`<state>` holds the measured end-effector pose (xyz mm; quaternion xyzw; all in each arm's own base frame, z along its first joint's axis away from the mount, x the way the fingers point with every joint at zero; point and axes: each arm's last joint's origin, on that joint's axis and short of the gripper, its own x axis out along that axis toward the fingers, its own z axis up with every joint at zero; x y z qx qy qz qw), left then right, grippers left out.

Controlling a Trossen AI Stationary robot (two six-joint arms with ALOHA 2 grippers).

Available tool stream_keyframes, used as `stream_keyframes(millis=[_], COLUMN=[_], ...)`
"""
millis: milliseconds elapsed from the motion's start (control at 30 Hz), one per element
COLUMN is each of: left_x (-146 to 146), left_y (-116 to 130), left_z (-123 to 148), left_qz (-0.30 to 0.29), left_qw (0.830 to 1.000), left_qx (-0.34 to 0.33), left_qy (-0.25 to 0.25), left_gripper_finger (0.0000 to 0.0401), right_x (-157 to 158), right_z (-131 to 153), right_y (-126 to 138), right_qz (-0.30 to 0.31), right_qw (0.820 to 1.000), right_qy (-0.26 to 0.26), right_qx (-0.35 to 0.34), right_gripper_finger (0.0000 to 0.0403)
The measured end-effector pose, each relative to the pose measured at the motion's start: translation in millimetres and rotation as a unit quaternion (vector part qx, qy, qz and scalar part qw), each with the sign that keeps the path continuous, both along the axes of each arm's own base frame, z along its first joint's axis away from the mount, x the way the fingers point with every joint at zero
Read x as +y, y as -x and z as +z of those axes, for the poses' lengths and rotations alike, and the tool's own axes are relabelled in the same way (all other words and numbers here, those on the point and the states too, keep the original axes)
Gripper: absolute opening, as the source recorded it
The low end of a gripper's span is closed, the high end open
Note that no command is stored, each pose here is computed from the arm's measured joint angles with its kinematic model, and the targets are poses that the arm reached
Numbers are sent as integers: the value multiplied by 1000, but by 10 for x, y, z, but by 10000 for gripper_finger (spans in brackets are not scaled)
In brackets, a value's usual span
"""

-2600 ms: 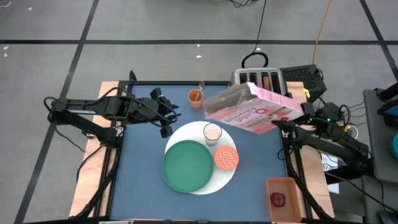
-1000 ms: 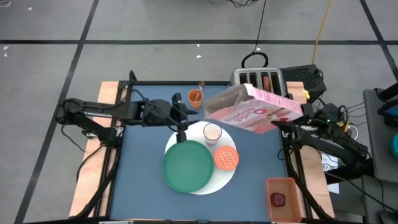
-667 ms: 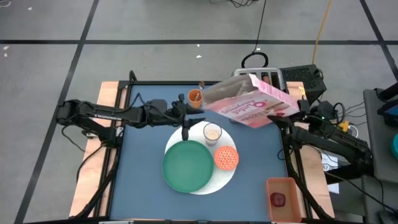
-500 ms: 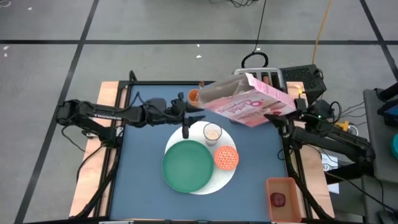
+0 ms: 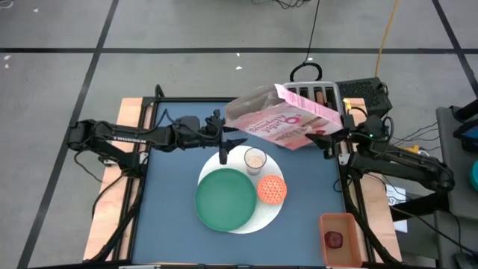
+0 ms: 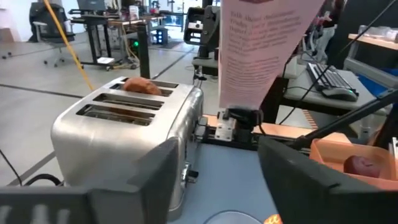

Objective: Arrange a breakfast setting
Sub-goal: Pour the cereal into the orange bowl

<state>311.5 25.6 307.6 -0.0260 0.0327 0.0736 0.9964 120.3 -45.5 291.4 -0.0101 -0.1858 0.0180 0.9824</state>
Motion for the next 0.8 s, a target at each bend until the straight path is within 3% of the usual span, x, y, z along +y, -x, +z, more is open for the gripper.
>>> stream_keyframes(millis=[200, 333, 800], left_x=[3, 2, 4], left_y=[0, 0, -24], left_z=[0, 0, 84], left_qz=[3, 3, 4], left_qw=[1000, 1000, 998], left_qx=[1, 1, -49], left_qy=[-4, -12, -27], left_gripper_finger=[339, 381, 392], right_x=[-14, -34, -118], right_z=[13, 20, 90], right_y=[-28, -69, -230], right_qz=[0, 0, 1], right_qw=[1000, 1000, 993], right_qy=[5, 10, 39], right_qx=[-10, -19, -109], right_gripper_finger=[233, 233, 233])
